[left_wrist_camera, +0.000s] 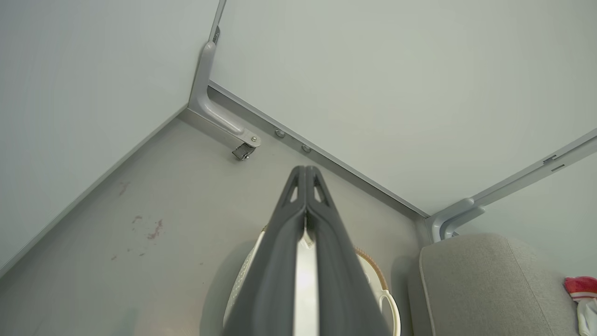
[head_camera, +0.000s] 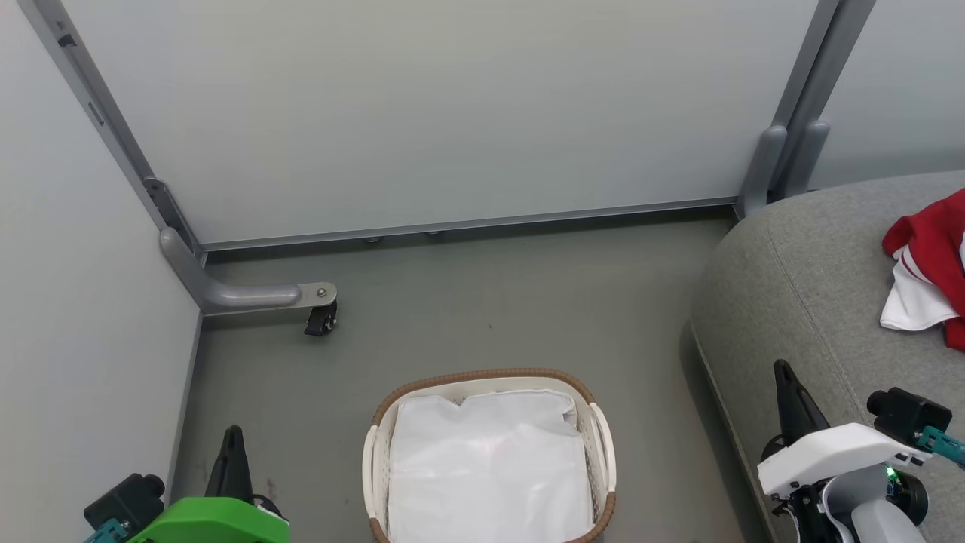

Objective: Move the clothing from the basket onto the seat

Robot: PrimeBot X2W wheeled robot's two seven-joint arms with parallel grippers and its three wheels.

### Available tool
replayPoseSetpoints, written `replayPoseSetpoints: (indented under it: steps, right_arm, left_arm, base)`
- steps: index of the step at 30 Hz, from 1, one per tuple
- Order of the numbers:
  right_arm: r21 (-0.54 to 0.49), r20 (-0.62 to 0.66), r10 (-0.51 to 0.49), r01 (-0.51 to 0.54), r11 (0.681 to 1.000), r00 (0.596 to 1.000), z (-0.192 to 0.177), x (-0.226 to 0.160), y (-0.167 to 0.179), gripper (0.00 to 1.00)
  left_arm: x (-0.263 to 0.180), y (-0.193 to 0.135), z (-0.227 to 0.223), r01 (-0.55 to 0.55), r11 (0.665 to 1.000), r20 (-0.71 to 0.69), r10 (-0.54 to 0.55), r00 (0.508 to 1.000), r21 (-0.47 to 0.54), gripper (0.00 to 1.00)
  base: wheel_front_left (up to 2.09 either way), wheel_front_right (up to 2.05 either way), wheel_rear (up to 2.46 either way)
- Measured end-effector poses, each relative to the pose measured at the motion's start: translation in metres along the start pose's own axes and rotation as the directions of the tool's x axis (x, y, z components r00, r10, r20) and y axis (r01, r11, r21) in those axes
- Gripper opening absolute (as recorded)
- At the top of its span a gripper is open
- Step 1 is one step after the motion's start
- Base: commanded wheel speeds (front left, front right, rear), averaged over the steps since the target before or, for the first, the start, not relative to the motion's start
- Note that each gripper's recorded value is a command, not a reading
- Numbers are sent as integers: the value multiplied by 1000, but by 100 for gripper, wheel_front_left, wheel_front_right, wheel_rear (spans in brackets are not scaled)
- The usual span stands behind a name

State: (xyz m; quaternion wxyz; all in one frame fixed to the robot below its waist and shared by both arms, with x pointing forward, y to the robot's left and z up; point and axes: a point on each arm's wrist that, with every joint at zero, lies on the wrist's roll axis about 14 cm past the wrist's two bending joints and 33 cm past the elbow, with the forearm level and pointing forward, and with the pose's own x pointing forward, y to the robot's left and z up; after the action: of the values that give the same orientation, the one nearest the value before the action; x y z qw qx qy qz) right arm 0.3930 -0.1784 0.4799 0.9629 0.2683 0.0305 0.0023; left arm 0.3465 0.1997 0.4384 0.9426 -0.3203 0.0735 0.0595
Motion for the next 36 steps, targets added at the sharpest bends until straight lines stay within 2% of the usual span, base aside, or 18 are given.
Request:
replayPoseSetpoints:
  steps: [8,18,36]
  right_arm:
    - [133,2,-16,15,991,1000,3,0,-2,0]
    - [267,1,-28,27,963,1000,6,-1,-5,0]
    - [468,6,-31,24,883,1000,12,-1,-6,0]
  left_arm:
    - [3,-2,6,-3,993,6,4,1000,-121,0]
    - [8,-6,13,7,970,13,-4,1000,-241,0]
    - [14,-13,23,33,906,26,-24,999,-422,0]
  base:
    - [0,0,0]
    - [0,0,0]
    - [0,0,0]
